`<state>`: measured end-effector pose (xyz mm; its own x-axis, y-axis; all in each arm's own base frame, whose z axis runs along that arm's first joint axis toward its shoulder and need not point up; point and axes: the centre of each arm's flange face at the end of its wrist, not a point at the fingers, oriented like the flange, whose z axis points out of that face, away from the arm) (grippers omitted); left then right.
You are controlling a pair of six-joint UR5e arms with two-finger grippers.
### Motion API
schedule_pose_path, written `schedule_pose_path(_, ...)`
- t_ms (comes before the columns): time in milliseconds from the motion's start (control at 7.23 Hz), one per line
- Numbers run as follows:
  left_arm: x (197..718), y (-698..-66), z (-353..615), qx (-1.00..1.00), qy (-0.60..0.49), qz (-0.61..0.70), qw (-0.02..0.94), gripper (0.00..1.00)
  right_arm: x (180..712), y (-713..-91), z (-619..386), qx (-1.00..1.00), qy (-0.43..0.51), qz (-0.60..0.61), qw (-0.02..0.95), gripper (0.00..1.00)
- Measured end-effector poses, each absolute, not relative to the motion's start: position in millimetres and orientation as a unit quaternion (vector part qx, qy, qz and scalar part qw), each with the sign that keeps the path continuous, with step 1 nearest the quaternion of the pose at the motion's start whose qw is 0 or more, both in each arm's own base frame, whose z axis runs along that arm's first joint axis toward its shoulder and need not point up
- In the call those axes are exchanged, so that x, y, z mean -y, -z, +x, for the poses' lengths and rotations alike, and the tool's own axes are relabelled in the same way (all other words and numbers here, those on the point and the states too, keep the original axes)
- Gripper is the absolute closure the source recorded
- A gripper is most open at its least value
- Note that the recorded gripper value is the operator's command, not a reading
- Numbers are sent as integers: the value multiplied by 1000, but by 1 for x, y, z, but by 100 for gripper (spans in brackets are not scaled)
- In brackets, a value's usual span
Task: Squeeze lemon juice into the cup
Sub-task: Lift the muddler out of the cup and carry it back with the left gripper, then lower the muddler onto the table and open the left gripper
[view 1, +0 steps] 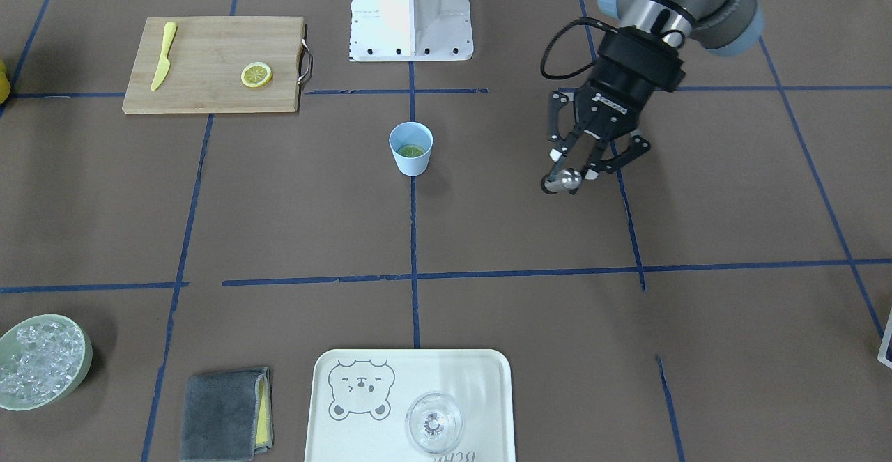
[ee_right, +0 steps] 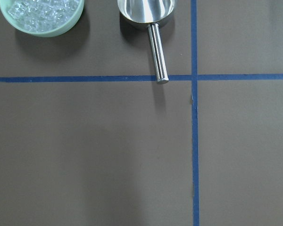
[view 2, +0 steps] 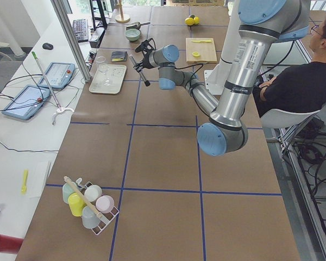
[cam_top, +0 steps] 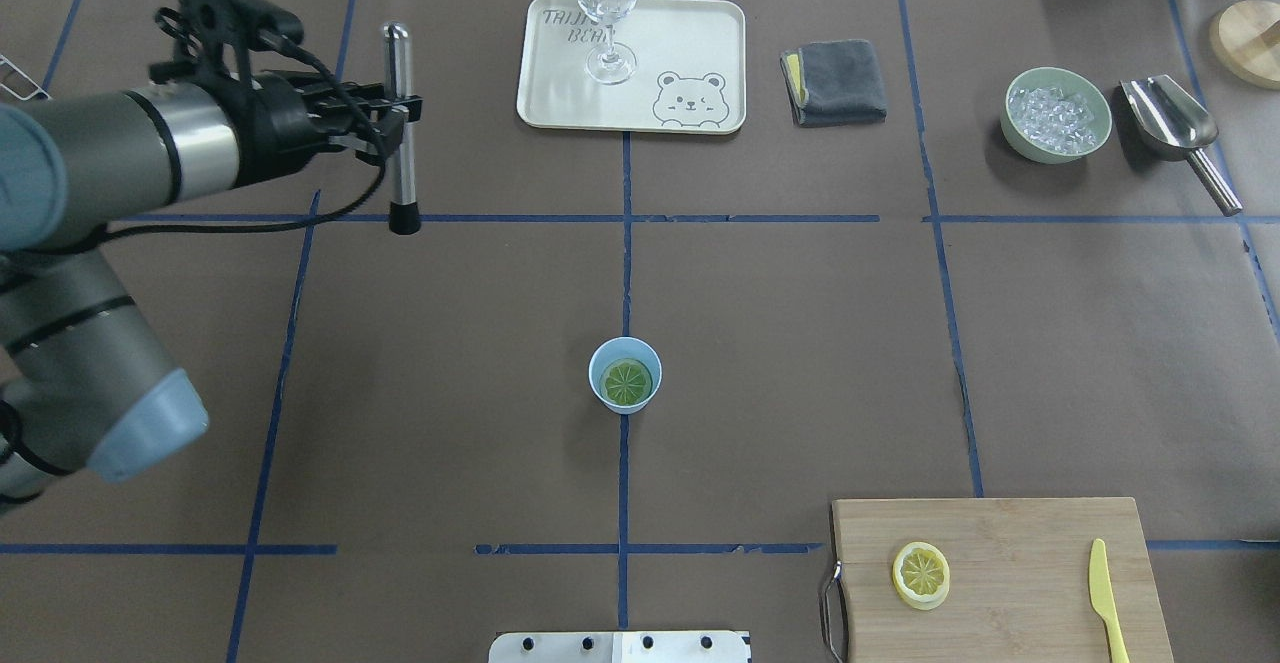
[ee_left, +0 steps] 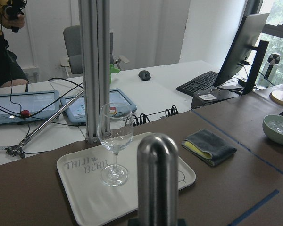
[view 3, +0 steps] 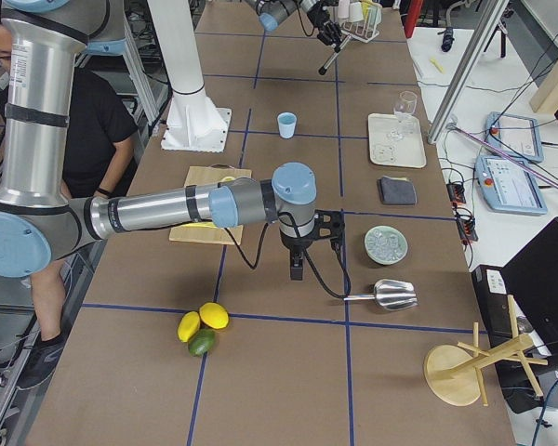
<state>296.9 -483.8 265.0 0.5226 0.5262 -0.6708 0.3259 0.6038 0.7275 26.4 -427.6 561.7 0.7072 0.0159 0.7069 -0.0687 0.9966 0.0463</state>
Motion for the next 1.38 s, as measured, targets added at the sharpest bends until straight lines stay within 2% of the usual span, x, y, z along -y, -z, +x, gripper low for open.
schedule_pose_path(415,485,-375,198,-497,-80,305,809,100,427,-593,49,376,-4,38,926,0)
schedule_pose_path(969,498,-442,149,-410,-98,182,888,100,422,-608,62,376,1,40,926,0)
schedule_pose_path(1384,508,-499,155,-353,-90,27,931,100,423,-606,63,376,2,44,926,0)
